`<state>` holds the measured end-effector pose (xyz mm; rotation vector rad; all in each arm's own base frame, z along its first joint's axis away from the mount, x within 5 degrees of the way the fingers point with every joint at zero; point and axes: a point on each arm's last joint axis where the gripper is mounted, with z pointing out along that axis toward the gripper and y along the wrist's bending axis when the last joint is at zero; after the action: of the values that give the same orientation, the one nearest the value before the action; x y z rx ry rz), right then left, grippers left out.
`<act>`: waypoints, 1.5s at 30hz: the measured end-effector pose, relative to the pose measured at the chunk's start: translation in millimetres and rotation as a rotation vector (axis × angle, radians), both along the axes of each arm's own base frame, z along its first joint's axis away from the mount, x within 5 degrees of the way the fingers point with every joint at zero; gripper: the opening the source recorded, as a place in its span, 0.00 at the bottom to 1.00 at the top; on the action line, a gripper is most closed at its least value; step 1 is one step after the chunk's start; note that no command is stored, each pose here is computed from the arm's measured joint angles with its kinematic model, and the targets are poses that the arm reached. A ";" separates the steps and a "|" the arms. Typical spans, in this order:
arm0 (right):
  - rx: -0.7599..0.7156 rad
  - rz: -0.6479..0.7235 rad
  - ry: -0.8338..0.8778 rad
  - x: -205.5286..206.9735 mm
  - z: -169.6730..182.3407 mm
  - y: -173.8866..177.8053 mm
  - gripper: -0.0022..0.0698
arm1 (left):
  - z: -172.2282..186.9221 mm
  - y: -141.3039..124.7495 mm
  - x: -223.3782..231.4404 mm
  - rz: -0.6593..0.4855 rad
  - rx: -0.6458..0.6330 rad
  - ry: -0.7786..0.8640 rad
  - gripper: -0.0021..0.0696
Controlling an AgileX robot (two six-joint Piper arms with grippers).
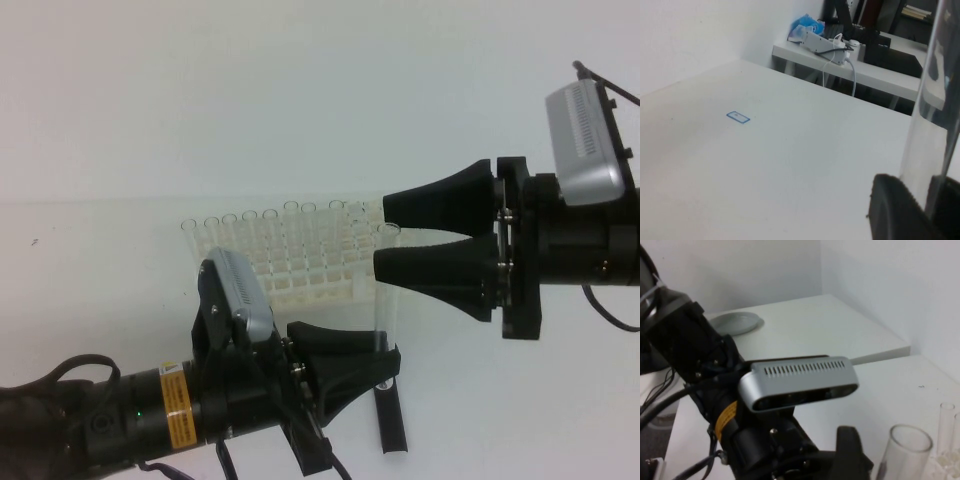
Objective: Place the test tubes
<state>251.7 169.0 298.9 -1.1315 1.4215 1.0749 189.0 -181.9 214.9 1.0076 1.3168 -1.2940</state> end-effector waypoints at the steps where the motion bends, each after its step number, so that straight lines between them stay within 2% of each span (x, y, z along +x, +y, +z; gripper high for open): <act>1: 0.001 0.002 0.005 0.9 -0.3 1.1 0.70 | 0.1 0.0 0.2 0.002 -0.001 -0.002 0.03; 7: 0.003 0.037 0.040 4.9 -5.9 11.2 0.63 | 2.3 0.7 4.1 0.045 -0.026 0.006 0.03; 9: 0.000 0.046 0.061 5.6 -9.7 15.1 0.58 | 2.6 0.3 4.3 0.050 -0.030 0.008 0.03; 10: -0.001 0.050 0.071 5.6 -11.2 16.7 0.53 | 2.6 0.3 4.3 0.050 -0.030 0.008 0.03; 13: -0.005 0.046 0.077 8.1 -12.5 18.6 0.24 | 2.5 0.3 4.2 0.046 -0.033 0.037 0.03; 15: -0.002 0.043 0.079 10.0 -11.3 19.3 0.20 | 2.5 0.3 4.2 0.041 -0.040 0.097 0.06; 18: 0.004 0.044 0.077 12.1 -6.1 20.8 0.20 | 2.6 1.2 5.1 0.034 -0.060 0.254 0.26; 22: -0.012 0.024 -0.016 15.7 7.2 22.3 0.20 | 3.7 1.6 7.1 0.039 -0.100 0.440 0.72; 23: -0.018 -0.009 -0.055 17.7 14.5 21.2 0.20 | 3.8 1.7 7.3 0.037 -0.105 0.472 0.79; 24: -0.022 -0.052 -0.090 19.4 22.6 19.4 0.20 | 3.9 1.7 7.2 0.035 -0.109 0.494 0.81; 25: -0.030 -0.090 -0.119 19.7 28.8 17.1 0.20 | 4.4 1.8 7.1 0.032 -0.113 0.522 0.80; 26: -0.043 -0.141 -0.147 21.0 34.6 14.3 0.20 | -2.7 2.2 11.1 0.105 -0.027 0.522 0.72; 27: -0.059 -0.195 -0.169 22.2 38.7 10.9 0.20 | 8.5 2.4 5.3 0.025 -0.120 0.524 0.72; 30: -0.110 -0.355 -0.216 26.6 48.1 0.1 0.20 | 23.4 5.4 -4.8 -0.021 -0.115 0.468 0.40; 32: -0.131 -0.420 -0.255 26.1 55.0 -5.8 0.20 | 35.9 9.5 -15.5 -0.062 -0.092 0.391 0.10; 33: -0.135 -0.445 -0.273 24.8 59.2 -8.9 0.20 | 40.7 10.9 -19.8 -0.069 -0.079 0.359 0.04; 37: -0.117 -0.477 -0.331 13.4 77.1 -16.0 0.20 | 64.9 21.6 -33.9 0.023 -0.026 0.280 0.03; 38: -0.113 -0.481 -0.340 10.8 79.7 -17.2 0.20 | 72.3 25.7 -38.0 0.062 -0.019 0.249 0.06; 40: -0.112 -0.488 -0.351 3.7 81.8 -20.6 0.20 | 85.9 35.1 -47.5 0.144 0.002 0.189 0.03; 45: -0.127 -0.519 -0.379 -20.3 80.1 -33.2 0.20 | 99.2 64.0 -72.0 0.376 0.176 0.089 0.03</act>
<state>231.4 135.8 379.0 -0.9172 1.3796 0.3858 117.0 -117.9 314.1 0.7771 1.6214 -0.9583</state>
